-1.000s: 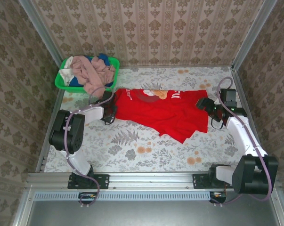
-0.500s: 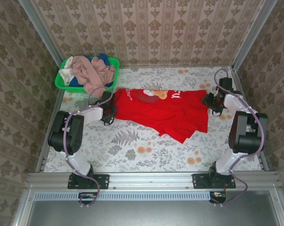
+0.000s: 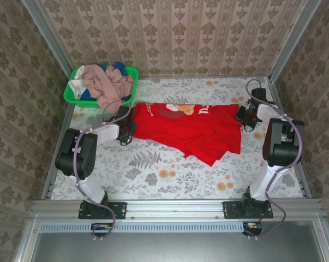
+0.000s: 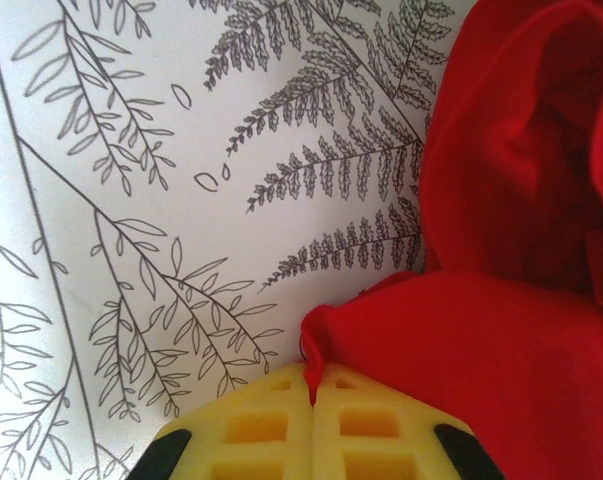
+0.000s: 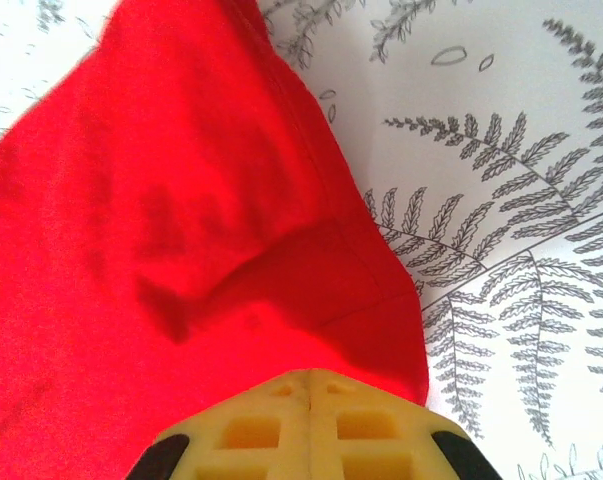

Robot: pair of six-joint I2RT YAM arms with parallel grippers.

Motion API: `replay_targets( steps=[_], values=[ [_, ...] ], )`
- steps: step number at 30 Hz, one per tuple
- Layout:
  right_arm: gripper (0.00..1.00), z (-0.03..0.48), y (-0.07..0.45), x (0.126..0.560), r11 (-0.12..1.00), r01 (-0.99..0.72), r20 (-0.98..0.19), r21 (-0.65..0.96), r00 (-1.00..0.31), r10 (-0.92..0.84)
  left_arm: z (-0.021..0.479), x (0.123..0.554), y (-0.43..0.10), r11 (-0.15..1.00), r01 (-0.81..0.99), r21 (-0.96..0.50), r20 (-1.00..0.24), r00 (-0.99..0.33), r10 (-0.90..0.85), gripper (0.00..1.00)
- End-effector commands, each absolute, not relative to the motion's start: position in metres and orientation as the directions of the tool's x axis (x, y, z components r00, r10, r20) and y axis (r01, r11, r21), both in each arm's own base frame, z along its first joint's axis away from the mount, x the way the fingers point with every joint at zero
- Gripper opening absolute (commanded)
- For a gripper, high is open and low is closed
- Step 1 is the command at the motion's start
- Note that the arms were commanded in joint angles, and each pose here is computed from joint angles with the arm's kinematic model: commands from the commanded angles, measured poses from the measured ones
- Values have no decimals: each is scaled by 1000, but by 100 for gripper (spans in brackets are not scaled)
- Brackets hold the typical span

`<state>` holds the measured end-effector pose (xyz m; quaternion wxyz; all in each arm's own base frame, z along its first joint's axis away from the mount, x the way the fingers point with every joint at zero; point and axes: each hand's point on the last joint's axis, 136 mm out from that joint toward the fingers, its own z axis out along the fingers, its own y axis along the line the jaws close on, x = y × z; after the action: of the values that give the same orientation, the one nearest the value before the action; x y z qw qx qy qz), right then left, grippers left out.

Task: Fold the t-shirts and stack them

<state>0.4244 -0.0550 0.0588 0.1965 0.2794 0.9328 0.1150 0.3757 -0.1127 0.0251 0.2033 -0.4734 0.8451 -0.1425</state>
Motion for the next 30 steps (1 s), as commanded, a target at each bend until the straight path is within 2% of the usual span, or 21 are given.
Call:
replay_targets(
  steps=[1, 2, 3, 5, 13, 14, 20, 24, 30],
  values=[
    [0, 119, -58, 438, 834, 407, -437, 373, -715, 545, 57, 389, -109, 521, -701, -487, -249, -461, -852, 0],
    [0, 124, -59, 436, 836, 404, -449, 370, -710, 542, 62, 392, -108, 527, -694, -490, -259, -462, -848, 0],
    [13, 124, -61, 434, 836, 409, -448, 365, -710, 543, 64, 393, -107, 531, -693, -488, -261, -465, -846, 0],
    [47, 114, -63, 429, 836, 419, -427, 355, -723, 543, 66, 396, -108, 528, -690, -495, -256, -465, -847, 0],
    [52, 62, -64, 419, 814, 465, -302, 347, -767, 567, 60, 397, -114, 531, -692, -488, -240, -479, -844, 0],
    [52, 56, -62, 419, 812, 468, -285, 350, -772, 568, 61, 397, -115, 537, -690, -486, -242, -484, -841, 0],
    [36, 41, -52, 424, 785, 475, -206, 398, -788, 581, 62, 395, -114, 541, -691, -480, -245, -486, -839, 0],
    [0, 59, -55, 428, 794, 456, -237, 401, -786, 571, 65, 395, -113, 544, -688, -480, -253, -486, -837, 0],
    [0, 125, -63, 435, 818, 393, -388, 420, -737, 553, 80, 398, -110, 541, -673, -505, -274, -469, -840, 0]
  ],
)
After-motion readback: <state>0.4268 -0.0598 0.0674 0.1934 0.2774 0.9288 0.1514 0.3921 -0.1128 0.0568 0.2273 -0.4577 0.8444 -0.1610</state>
